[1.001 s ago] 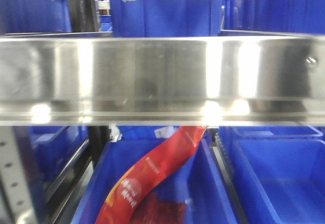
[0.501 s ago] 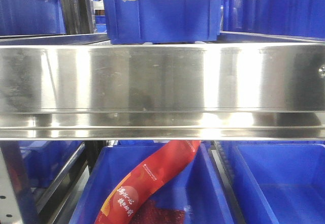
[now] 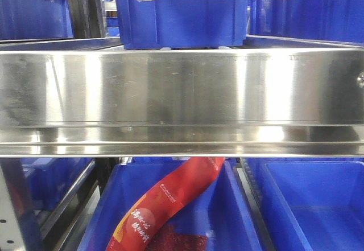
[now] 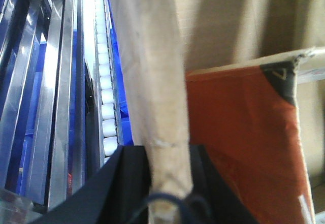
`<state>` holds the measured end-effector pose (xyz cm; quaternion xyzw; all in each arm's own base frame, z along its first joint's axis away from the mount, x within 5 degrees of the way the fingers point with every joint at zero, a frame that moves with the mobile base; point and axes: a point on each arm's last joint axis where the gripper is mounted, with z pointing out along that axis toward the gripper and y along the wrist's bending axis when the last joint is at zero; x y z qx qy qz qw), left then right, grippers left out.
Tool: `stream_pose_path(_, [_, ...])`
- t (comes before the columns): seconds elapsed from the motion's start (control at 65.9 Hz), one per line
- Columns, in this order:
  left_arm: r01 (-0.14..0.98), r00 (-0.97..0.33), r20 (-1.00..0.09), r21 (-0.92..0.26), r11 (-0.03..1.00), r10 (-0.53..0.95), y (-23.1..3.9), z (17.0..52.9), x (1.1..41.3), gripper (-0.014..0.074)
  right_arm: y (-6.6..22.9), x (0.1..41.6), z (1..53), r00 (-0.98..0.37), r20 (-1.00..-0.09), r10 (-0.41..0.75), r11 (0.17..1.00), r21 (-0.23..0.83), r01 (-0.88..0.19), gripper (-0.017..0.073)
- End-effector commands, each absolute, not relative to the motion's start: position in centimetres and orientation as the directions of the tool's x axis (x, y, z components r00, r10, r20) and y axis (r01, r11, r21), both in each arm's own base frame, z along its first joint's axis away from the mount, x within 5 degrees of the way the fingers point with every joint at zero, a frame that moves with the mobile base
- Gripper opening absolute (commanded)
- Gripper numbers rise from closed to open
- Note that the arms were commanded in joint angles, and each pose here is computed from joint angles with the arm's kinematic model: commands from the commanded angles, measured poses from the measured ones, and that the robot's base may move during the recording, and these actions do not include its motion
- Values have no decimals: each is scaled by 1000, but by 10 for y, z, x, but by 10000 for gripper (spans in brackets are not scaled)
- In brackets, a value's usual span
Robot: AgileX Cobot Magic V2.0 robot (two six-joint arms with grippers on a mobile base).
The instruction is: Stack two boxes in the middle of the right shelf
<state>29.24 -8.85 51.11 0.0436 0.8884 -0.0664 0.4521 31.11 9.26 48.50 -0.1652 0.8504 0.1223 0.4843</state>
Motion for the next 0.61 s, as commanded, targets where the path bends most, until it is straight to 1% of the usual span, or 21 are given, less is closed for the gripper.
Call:
stream_pose_path(0.0, [146, -555, -832, -100, 984, -2, -87, 520, 285, -111, 85, 313, 497, -387, -908, -159, 932, -9, -361, -153])
stream_pose_path(0.592, [147, -545, -839, -100, 984, -4, -87, 521, 286, -111, 85, 313, 497, -387, -908, -159, 932, -9, -361, -153])
